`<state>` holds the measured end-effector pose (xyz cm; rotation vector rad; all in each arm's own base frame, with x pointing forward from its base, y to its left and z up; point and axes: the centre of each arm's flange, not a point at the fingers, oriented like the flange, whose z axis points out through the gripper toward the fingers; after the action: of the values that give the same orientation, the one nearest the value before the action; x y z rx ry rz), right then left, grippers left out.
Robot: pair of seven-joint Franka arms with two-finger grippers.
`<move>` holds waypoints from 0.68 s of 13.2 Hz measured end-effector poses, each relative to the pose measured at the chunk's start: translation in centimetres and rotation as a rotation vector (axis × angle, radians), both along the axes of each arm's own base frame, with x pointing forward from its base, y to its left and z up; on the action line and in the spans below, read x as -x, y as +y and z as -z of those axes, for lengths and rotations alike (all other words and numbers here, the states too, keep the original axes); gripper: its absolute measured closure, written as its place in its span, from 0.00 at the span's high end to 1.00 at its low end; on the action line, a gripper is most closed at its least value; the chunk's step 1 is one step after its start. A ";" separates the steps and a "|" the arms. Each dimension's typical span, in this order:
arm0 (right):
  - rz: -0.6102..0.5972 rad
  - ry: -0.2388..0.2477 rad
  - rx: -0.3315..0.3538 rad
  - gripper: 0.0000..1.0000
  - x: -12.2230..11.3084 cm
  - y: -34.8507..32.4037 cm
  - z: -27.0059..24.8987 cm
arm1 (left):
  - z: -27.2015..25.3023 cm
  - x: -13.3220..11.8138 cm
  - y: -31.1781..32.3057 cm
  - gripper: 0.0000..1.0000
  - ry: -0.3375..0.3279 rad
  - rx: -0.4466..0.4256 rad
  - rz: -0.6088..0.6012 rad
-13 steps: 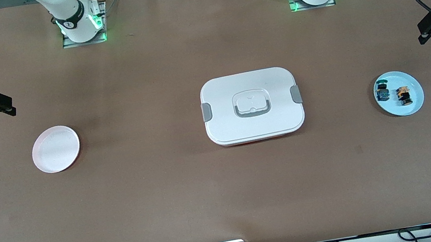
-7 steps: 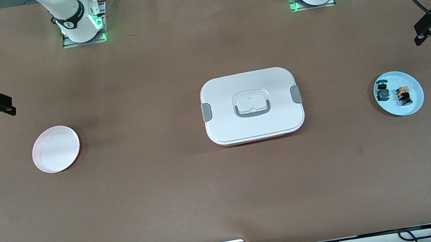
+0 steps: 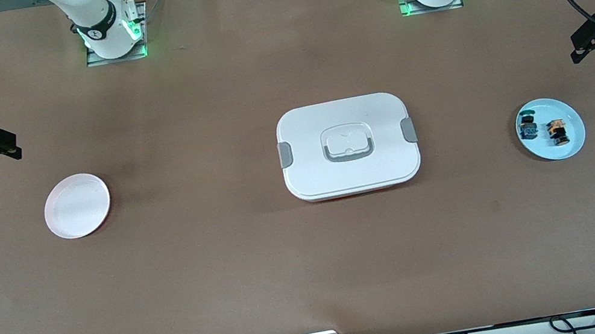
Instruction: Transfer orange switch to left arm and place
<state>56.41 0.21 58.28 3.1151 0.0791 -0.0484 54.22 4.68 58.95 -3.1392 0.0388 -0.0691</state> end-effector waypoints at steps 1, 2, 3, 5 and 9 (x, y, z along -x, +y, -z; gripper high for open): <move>0.001 0.000 0.000 1.00 0.0 0.0 0.0 | -0.3 0.1 -0.4 1.00 0.012 0.002 -0.027; 0.001 0.000 0.000 1.00 0.0 -0.1 0.0 | -0.8 0.2 -0.9 1.00 0.019 0.003 -0.049; 0.002 0.000 0.000 1.00 0.0 -0.1 0.0 | -1.1 0.3 -1.5 1.00 0.020 0.003 -0.063; 0.002 0.000 0.000 1.00 0.0 -0.1 0.0 | -1.1 0.1 -2.0 1.00 0.024 0.003 -0.066; 0.002 0.000 0.000 1.00 0.0 -0.1 0.0 | -1.6 -1.2 -1.8 1.00 0.008 0.005 -0.069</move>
<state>56.41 0.10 58.28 3.1151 0.0761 -0.0485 55.44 2.91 60.56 -3.1425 -0.0692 -0.0559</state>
